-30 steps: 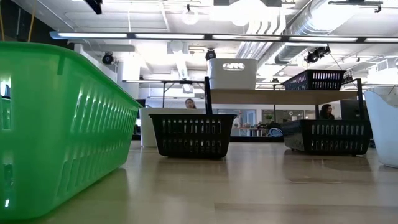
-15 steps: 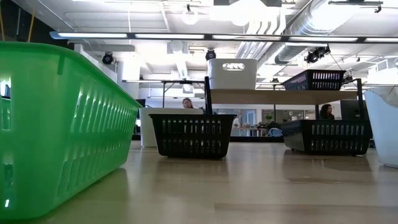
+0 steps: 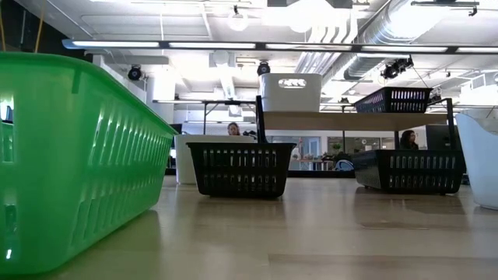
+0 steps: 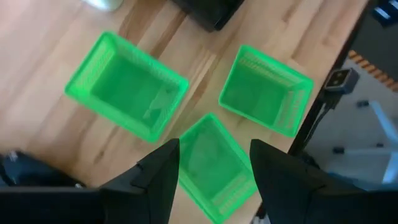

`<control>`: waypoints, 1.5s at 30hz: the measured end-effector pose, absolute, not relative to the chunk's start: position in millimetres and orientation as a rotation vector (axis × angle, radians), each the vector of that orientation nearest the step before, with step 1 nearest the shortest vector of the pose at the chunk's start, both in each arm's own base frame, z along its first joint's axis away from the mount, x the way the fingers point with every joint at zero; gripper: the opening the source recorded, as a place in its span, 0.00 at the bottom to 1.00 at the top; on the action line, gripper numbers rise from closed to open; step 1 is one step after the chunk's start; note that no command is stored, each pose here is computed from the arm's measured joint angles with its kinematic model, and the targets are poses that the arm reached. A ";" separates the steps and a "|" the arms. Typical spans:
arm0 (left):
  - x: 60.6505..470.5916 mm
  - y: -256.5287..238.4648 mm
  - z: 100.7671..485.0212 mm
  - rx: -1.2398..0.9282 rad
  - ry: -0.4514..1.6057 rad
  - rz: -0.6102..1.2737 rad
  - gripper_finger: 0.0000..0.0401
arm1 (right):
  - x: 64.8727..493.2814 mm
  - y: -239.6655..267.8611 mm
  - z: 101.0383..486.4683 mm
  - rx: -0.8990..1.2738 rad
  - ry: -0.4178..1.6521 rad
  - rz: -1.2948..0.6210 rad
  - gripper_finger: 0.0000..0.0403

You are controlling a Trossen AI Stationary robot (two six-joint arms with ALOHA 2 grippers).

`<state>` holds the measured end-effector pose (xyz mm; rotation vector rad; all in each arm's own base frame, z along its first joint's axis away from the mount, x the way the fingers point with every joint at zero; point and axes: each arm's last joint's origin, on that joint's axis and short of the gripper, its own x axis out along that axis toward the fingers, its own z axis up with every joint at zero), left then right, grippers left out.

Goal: Stack baskets on shelf by color
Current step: Put the bottom left green bin on the shelf

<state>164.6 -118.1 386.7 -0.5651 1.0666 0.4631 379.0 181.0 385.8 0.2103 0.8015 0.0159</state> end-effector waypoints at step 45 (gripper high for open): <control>143.4 -148.0 181.2 -1.046 1.230 0.911 0.46 | 380.6 177.3 386.3 0.215 0.798 0.007 0.19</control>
